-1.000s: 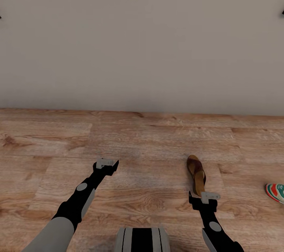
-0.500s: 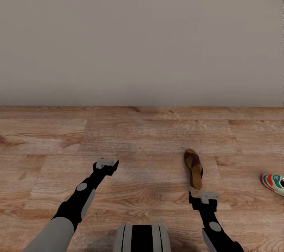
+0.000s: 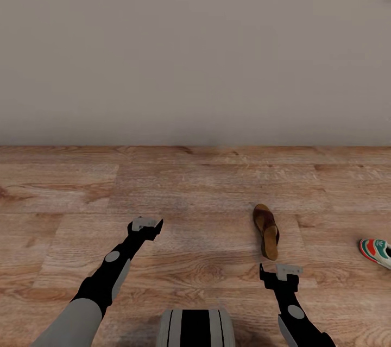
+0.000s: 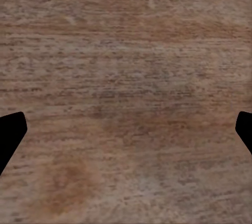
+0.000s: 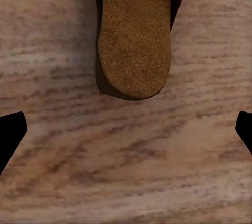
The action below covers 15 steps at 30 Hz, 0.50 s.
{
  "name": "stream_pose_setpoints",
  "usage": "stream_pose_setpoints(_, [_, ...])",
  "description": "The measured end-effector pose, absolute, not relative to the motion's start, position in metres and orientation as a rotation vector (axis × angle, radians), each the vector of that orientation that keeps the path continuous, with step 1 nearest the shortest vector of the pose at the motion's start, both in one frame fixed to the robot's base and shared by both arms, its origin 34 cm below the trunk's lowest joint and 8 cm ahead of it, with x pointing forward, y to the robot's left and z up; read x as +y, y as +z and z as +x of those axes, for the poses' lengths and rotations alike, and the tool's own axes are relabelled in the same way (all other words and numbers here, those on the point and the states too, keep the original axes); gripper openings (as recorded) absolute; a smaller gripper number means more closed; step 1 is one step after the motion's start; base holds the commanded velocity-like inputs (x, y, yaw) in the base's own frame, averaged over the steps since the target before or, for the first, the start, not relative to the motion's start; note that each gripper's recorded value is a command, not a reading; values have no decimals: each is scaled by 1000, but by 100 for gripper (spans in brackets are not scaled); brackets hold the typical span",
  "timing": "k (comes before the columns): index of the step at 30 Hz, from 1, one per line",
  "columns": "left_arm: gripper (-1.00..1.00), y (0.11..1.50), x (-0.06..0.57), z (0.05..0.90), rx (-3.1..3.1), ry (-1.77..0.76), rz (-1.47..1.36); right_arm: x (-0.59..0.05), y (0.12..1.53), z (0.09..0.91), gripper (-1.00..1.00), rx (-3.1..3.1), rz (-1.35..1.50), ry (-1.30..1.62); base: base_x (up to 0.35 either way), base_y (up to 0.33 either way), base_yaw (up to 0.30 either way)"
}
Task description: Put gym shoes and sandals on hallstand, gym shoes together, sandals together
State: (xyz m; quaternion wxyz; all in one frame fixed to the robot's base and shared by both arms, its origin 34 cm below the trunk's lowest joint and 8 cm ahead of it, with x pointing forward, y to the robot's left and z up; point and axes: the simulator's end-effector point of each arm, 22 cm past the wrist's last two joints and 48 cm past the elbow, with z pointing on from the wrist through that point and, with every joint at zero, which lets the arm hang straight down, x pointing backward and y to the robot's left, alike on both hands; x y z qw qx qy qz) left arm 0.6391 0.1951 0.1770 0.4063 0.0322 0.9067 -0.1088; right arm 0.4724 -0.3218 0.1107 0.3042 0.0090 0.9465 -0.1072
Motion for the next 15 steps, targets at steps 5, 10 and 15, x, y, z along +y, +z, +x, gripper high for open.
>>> stream_pose_setpoints(5, [100,169,196,635,2302,-275,77,-321,104,466,100,2523,22,-284,0,0,0])
stream_pose_setpoints(10, [100,153,196,626,2329,-278,71,-321,94,455,100,2550,19,-286,0,0,0])
stream_pose_setpoints(15, [100,146,196,621,2342,-279,69,-321,89,450,100,2562,17,-287,0,0,0])
